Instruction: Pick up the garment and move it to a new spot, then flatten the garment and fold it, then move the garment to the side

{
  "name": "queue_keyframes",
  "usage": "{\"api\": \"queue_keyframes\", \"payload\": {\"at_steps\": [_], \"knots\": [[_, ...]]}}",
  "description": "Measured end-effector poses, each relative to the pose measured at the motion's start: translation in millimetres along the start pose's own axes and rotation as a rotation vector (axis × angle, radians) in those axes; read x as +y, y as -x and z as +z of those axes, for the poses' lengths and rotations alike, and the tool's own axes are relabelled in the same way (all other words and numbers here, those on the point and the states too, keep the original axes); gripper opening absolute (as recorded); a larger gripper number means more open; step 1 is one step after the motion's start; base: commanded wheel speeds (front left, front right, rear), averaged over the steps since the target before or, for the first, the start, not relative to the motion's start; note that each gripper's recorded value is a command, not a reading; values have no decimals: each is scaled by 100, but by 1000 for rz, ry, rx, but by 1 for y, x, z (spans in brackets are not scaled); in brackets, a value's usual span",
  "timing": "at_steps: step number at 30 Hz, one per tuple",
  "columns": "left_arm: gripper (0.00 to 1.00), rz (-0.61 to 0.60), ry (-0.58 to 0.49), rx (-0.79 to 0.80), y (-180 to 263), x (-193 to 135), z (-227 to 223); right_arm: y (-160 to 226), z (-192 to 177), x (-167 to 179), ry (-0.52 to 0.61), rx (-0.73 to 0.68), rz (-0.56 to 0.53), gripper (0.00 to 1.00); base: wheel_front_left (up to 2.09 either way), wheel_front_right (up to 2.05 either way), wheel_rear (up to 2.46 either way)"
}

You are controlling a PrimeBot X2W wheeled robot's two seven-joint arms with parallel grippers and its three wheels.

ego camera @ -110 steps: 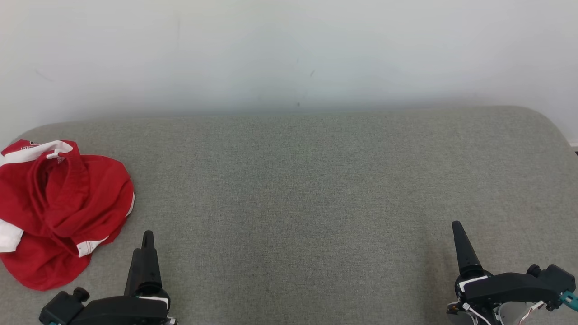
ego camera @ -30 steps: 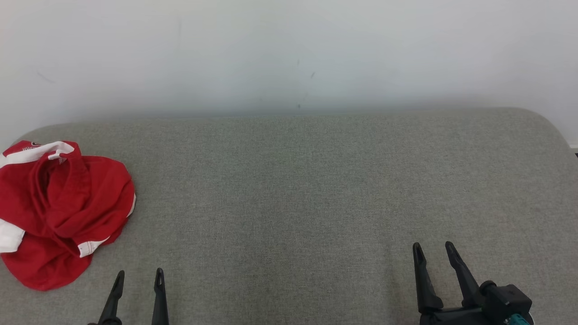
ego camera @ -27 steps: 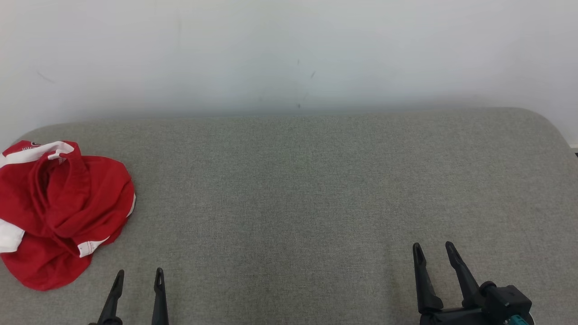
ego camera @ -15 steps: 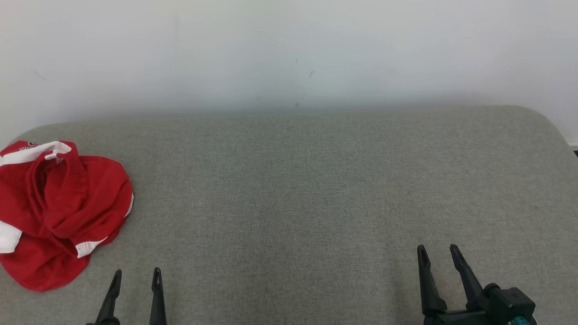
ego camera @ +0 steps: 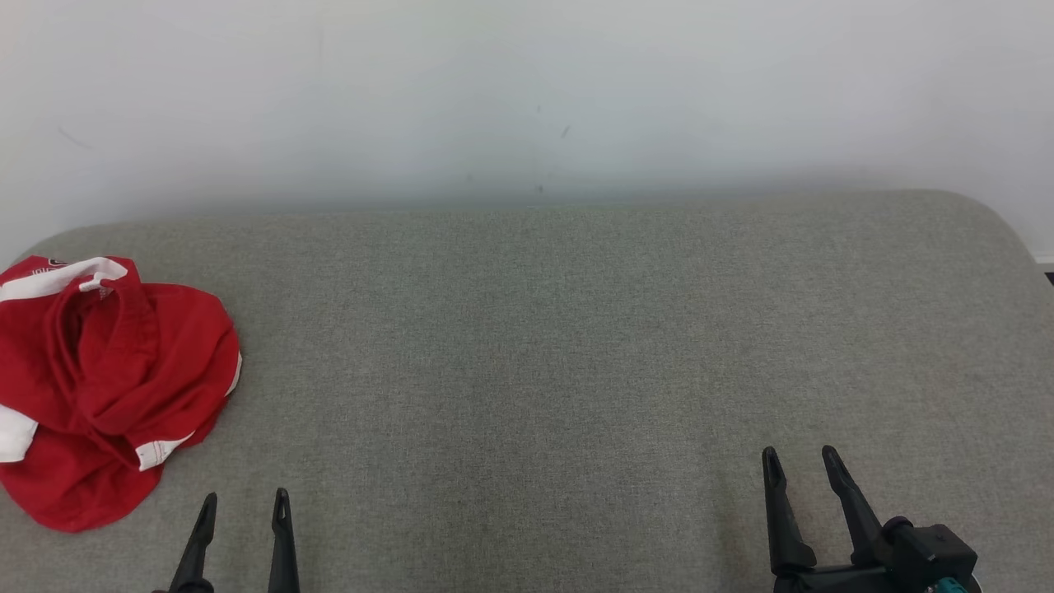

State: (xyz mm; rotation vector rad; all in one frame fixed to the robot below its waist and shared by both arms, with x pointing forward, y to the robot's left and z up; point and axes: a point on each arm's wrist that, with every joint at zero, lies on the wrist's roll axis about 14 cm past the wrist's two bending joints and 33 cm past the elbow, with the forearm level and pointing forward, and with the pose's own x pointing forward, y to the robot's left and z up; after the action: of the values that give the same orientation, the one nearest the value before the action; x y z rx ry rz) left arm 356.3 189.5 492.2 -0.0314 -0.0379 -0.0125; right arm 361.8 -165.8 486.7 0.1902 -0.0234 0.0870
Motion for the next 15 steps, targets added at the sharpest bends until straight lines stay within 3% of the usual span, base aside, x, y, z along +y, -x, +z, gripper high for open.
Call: {"api": "queue_keyframes", "payload": {"at_steps": [15], "knots": [[100, 10, 3, 5, 0, 3, -2, -1, -2, 3, -2, 7, 9, 100, 0, 0, 0]]}}
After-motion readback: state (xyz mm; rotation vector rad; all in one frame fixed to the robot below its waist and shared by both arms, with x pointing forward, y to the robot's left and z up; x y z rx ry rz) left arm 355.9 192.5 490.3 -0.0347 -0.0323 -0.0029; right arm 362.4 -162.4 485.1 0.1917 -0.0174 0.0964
